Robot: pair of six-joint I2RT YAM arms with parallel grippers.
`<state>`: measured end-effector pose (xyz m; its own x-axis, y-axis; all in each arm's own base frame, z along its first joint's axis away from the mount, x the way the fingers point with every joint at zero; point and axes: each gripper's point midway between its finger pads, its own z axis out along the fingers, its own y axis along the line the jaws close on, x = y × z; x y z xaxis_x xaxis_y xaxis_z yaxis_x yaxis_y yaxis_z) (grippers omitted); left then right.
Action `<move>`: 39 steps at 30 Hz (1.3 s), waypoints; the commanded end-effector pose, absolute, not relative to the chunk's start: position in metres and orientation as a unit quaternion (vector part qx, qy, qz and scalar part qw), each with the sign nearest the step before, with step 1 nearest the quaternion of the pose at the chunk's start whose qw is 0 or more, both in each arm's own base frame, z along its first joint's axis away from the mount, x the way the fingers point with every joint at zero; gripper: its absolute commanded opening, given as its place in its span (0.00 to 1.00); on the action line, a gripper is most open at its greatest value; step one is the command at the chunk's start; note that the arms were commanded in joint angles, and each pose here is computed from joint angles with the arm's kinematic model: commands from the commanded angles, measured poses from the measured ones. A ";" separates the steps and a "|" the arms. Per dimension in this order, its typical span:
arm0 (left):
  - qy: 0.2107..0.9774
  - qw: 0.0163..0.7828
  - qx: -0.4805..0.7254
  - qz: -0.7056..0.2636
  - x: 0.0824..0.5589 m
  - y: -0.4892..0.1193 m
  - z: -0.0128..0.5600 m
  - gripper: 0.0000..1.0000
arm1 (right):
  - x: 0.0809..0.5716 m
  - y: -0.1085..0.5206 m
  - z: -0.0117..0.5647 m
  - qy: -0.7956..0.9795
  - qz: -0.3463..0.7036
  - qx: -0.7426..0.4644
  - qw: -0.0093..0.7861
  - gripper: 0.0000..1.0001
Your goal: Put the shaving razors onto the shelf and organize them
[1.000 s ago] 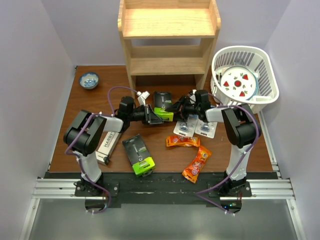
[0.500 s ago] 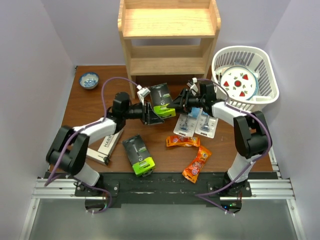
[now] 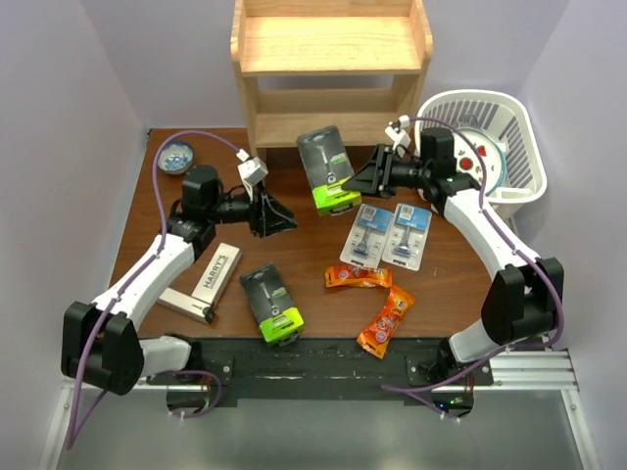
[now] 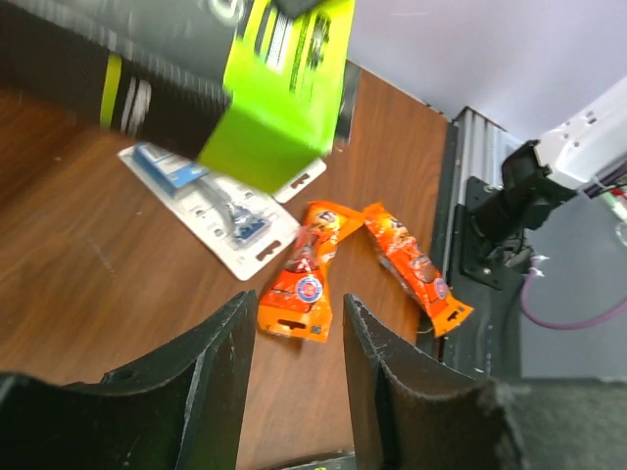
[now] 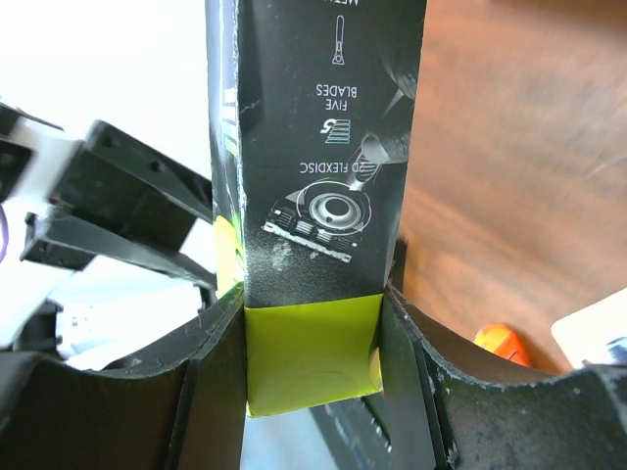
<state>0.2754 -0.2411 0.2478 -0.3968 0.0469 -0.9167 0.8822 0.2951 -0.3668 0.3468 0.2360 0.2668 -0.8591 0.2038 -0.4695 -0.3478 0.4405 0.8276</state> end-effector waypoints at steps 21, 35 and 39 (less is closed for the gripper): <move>0.617 0.515 0.348 -0.483 0.351 -0.289 0.306 0.42 | 0.493 0.176 0.332 0.785 0.403 0.016 0.471 0.23; 0.616 0.521 0.369 -0.462 0.364 -0.323 0.287 0.41 | 0.503 0.166 0.311 0.799 0.388 0.086 0.451 0.71; 0.618 0.556 0.365 -0.420 0.383 -0.340 0.280 0.36 | 0.501 0.166 0.316 0.797 0.387 0.087 0.454 0.75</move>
